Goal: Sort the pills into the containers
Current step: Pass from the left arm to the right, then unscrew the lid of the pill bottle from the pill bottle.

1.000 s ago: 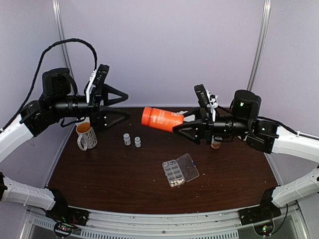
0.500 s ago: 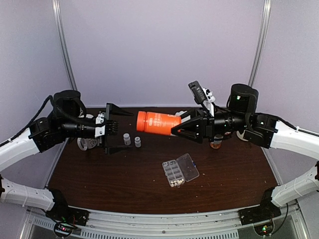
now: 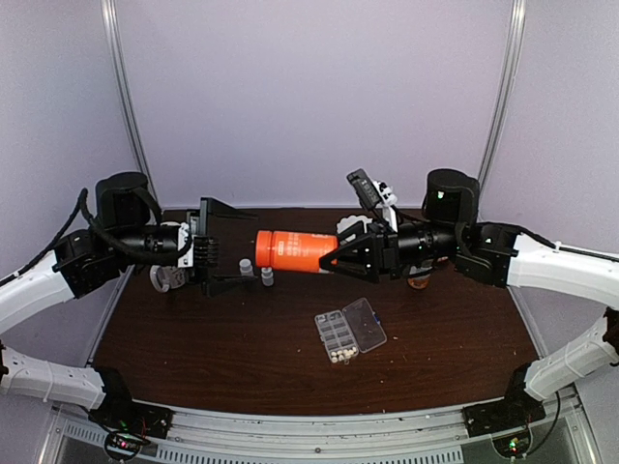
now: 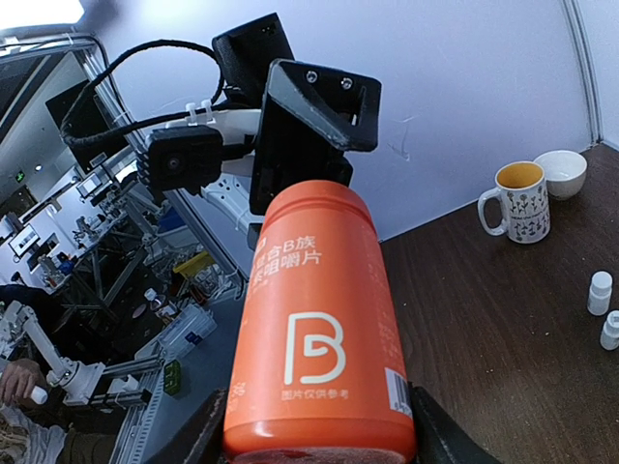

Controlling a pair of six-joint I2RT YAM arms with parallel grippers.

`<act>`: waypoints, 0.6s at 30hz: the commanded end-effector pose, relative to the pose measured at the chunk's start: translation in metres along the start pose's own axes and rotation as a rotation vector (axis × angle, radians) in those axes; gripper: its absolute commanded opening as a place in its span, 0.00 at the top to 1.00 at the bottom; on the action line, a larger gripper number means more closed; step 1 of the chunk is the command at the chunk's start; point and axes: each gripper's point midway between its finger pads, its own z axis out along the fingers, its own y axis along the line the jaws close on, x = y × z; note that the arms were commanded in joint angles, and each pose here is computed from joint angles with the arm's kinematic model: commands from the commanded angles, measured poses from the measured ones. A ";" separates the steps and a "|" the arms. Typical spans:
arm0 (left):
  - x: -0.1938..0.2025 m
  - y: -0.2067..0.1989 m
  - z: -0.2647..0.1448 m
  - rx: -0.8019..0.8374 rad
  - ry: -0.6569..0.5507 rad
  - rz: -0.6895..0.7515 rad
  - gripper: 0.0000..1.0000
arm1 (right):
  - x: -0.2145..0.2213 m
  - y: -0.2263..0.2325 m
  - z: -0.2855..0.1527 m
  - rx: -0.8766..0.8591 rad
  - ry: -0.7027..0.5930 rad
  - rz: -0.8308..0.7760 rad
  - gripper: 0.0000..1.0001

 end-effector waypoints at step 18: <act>-0.024 0.013 0.004 -0.039 -0.083 0.098 0.17 | -0.030 0.019 0.002 -0.089 -0.085 -0.041 0.76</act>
